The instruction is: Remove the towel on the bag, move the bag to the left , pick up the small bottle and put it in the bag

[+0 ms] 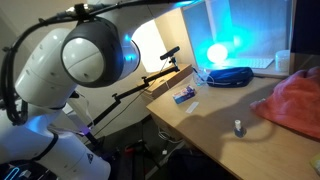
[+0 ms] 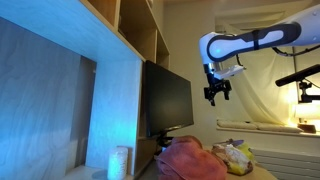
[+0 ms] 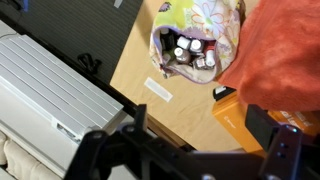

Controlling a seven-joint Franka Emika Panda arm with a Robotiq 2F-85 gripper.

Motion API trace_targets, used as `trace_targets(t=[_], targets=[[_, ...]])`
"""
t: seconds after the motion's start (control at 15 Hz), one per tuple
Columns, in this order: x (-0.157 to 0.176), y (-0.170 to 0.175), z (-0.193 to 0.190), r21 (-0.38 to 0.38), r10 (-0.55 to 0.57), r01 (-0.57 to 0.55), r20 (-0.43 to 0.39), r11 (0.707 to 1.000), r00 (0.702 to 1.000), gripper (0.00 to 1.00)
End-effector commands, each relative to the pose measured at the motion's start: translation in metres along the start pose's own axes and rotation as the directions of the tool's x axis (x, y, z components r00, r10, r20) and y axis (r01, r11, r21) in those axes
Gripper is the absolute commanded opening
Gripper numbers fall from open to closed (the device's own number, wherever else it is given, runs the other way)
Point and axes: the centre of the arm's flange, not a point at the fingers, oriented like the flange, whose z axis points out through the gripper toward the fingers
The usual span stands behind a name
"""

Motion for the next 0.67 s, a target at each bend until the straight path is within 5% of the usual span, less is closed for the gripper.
trace_targets(t=[0.0,0.33,0.6], targets=[[-0.019,0.018,0.054,-0.063,-0.069,0.071,0.030,0.996,0.997,1.00],[-0.025,0.012,0.125,-0.060,-0.221,0.230,0.128,0.971,0.967,1.00],[-0.035,0.008,0.153,0.013,-0.424,0.429,0.177,0.903,0.888,1.00]])
